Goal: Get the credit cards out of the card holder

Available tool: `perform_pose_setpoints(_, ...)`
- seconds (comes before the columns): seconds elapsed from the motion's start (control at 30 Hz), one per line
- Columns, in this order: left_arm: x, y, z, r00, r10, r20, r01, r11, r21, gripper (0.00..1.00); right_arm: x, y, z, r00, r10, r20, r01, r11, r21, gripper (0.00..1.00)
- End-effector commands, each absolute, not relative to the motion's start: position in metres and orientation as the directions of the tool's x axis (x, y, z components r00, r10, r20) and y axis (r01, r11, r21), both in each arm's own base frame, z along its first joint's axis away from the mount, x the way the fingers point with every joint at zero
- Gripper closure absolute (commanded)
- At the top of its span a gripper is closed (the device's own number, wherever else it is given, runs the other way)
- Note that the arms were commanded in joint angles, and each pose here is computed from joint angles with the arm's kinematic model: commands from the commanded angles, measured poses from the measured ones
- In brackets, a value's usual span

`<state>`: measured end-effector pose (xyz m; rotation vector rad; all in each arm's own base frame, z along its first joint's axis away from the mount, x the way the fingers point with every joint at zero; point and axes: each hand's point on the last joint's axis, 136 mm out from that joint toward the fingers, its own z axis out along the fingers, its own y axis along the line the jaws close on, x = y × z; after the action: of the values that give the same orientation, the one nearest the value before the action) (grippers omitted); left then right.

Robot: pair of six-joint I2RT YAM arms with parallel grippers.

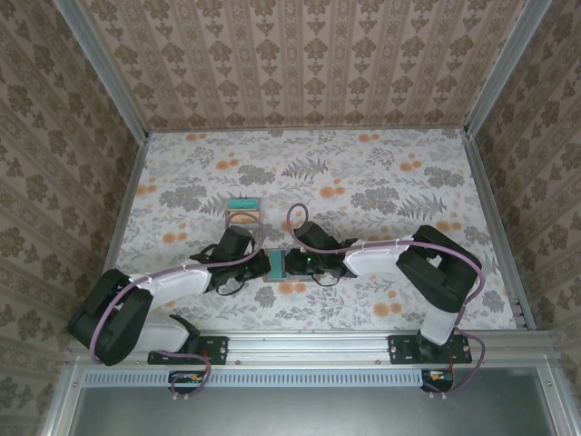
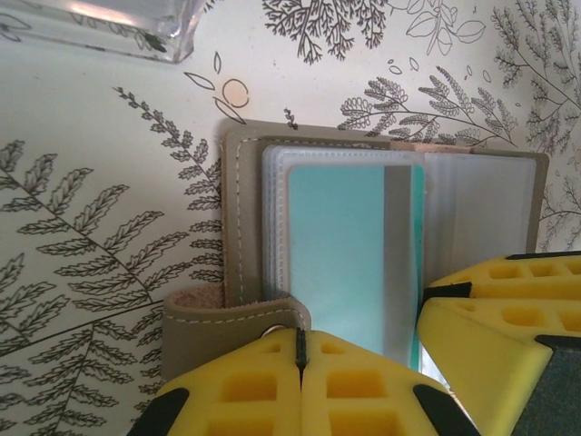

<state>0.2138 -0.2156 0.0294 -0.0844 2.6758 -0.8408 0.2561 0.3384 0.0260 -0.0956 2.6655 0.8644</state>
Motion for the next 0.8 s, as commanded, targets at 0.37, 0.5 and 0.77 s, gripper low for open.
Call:
perform_pose_setpoints(0.37, 0.209, -0.209, 0.018, -0.953, -0.143, -0.267, 0.017, 0.855, -0.519, 0.96, 0.254, 0.349, 0.022, -0.955, 0.040, -0.295, -0.151, 0.789, 0.596, 0.82)
perform_pose_setpoints(0.5, 0.208, -0.210, 0.017, -0.954, -0.140, -0.264, 0.019, 0.854, -0.521, 0.96, 0.256, 0.352, 0.023, -0.956, 0.042, -0.290, -0.152, 0.776, 0.613, 0.82)
perform_pose_setpoints(0.77, 0.208, -0.213, 0.018, -0.955, -0.132, -0.265, 0.027, 0.852, -0.523, 0.96, 0.254, 0.358, 0.025, -0.959, 0.043, -0.279, -0.153, 0.750, 0.643, 0.82)
